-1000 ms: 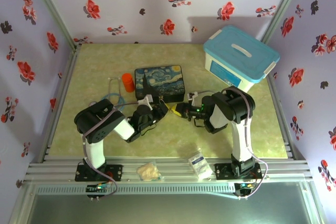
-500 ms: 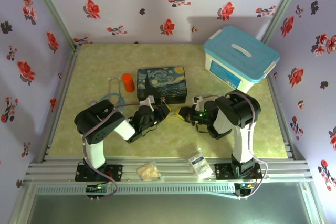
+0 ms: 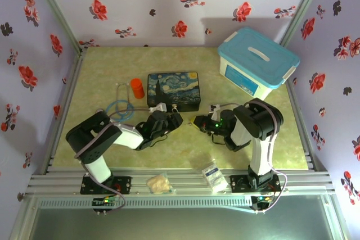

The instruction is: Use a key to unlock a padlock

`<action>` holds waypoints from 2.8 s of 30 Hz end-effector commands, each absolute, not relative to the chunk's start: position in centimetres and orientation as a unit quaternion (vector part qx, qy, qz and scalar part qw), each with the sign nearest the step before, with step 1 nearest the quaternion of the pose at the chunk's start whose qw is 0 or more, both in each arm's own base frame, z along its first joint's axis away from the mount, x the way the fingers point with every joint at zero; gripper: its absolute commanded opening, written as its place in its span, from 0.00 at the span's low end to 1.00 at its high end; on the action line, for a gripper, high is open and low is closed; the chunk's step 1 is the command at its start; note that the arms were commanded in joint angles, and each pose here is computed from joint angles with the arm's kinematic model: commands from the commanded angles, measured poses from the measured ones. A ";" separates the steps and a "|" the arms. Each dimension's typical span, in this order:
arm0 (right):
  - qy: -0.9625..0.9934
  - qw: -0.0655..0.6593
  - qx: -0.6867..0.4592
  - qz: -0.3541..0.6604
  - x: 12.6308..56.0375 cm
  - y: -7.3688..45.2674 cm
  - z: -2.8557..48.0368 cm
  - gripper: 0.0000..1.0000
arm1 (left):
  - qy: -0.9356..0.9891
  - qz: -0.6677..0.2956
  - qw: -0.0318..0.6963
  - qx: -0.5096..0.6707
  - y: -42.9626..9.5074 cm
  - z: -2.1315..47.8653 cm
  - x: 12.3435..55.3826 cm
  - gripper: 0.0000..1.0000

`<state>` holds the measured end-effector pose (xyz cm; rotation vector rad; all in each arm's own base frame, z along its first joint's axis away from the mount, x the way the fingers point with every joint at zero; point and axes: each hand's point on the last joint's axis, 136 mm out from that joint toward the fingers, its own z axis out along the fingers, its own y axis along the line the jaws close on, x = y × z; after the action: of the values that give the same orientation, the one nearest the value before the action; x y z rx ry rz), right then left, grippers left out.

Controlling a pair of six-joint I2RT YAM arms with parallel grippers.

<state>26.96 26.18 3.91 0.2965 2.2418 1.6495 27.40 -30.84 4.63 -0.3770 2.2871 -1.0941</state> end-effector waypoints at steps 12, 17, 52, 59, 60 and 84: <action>0.762 0.298 0.008 0.575 26.9 29.2 14.5 0.00 | 0.764 -0.497 0.402 -0.095 -29.3 16.7 25.4 0.48; 0.734 0.334 0.032 0.591 26.4 28.5 18.7 0.00 | 0.713 -0.549 0.425 -0.101 -28.4 20.8 24.6 0.55; 0.701 0.370 0.013 0.610 25.1 29.8 23.5 0.00 | 0.673 -0.603 0.411 -0.124 -29.9 22.8 23.7 0.46; 0.696 0.373 0.013 0.614 25.2 30.1 23.8 0.00 | 0.673 -0.606 0.404 -0.129 -30.2 22.7 23.7 0.47; 0.696 0.373 0.012 0.614 25.2 30.2 23.8 0.00 | 0.672 -0.607 0.404 -0.129 -30.3 22.8 23.7 0.48; 0.700 0.350 0.001 0.622 24.4 31.3 22.1 0.00 | 0.670 -0.600 0.420 -0.120 -29.5 22.9 23.8 0.00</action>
<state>25.19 30.72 22.05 0.0486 1.8102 1.5932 23.93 -29.82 22.18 -0.3385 1.7050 -1.5211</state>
